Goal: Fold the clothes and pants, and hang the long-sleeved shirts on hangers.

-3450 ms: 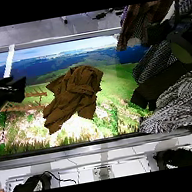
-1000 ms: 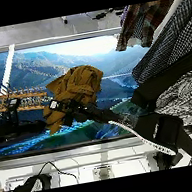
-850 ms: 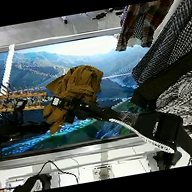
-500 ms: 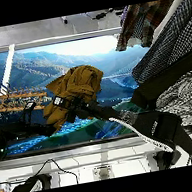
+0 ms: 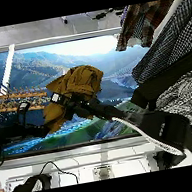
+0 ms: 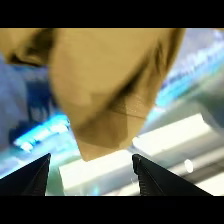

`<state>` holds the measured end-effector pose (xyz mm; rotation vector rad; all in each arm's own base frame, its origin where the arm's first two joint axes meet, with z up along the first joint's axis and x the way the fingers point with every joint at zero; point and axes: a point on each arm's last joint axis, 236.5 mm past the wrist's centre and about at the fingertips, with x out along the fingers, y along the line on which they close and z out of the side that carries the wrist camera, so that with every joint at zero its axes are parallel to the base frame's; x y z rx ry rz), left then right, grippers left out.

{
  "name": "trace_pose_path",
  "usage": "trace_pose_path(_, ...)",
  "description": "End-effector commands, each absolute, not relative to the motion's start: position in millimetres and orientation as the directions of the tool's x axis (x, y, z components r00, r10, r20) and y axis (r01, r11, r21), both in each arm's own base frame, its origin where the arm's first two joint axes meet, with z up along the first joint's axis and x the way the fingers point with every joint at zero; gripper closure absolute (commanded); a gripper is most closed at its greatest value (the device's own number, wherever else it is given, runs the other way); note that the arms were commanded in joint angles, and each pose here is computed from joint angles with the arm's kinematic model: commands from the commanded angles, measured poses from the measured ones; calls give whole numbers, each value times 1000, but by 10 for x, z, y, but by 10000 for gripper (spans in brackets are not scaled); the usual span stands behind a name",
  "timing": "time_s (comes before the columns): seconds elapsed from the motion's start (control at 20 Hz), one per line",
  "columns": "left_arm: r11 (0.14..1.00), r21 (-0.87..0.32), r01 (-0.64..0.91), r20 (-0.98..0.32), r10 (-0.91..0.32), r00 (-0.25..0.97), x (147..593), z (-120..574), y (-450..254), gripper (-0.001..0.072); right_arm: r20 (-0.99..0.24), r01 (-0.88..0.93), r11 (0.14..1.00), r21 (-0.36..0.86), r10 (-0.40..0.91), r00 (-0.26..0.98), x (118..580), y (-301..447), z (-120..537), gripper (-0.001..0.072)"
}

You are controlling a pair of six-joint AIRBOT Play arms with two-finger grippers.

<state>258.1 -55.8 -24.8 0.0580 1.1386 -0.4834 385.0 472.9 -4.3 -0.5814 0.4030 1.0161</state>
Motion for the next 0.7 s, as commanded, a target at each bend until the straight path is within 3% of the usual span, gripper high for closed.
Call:
trace_pose_path(0.0,907,-174,383,-792,-360,493,2778,133,-583,84,-443,-844,449,-293,719,535,3883,4604,880,675)
trace_pose_path(0.2,844,-132,520,-630,-476,614,2899,628,-888,84,-312,-787,583,-202,723,616,3977,4121,1875,675)
trace_pose_path(0.45,656,-234,718,-474,-722,504,2627,768,-1488,79,-255,-745,649,-153,702,665,4045,3756,2309,675)
trace_pose_path(0.65,549,-135,825,-504,-755,419,2425,473,-1750,76,-301,-756,644,-114,703,644,4005,3766,2186,675)
